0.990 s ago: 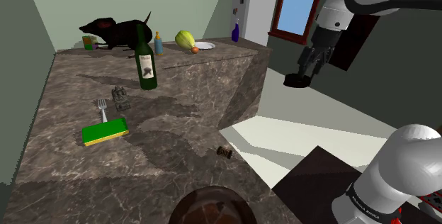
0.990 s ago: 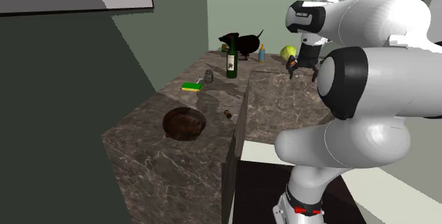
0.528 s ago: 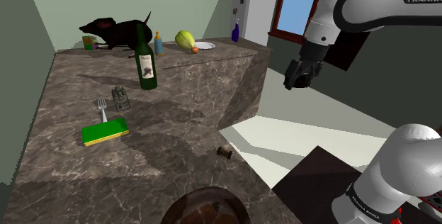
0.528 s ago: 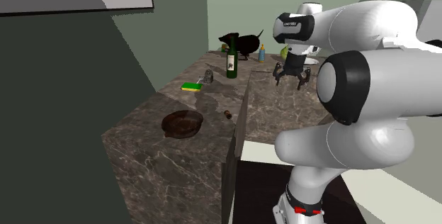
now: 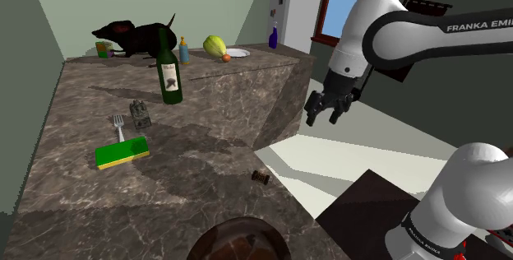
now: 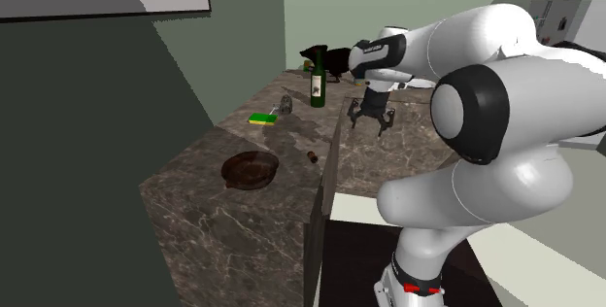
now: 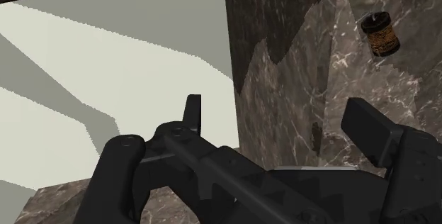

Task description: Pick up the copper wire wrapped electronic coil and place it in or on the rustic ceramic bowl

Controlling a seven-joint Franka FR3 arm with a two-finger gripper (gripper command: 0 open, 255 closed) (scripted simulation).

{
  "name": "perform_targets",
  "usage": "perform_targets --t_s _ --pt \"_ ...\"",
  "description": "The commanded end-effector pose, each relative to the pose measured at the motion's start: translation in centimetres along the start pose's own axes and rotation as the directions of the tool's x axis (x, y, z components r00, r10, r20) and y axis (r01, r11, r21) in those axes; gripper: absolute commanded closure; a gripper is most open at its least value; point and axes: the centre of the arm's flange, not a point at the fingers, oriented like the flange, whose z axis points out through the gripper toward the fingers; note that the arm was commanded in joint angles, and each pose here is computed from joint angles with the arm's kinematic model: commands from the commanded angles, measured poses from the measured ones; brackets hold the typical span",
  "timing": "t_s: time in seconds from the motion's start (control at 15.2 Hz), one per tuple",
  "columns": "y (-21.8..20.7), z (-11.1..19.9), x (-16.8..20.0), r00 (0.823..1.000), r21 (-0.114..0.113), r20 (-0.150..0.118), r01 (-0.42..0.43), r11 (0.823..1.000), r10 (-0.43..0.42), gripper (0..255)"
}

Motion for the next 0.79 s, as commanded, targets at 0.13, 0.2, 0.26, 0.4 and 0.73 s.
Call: perform_targets --t_s 0.13,0.2,0.26,0.4,0.73 --pt "-3.8 3.6 -0.3 0.999 0.029 0.007 -0.044 0.999 0.044 0" --pt "-4.7 4.4 -0.4 0.999 0.036 0.009 -0.054 0.998 0.054 0" --pt "-5.7 5.2 -0.5 0.998 0.043 0.011 -0.065 0.997 0.064 0" --pt "-7.6 6.8 -0.6 0.996 0.057 0.016 -0.085 0.995 0.085 0" --pt "-12.4 10.6 -0.8 0.99 0.09 0.028 -0.137 0.986 0.135 0"
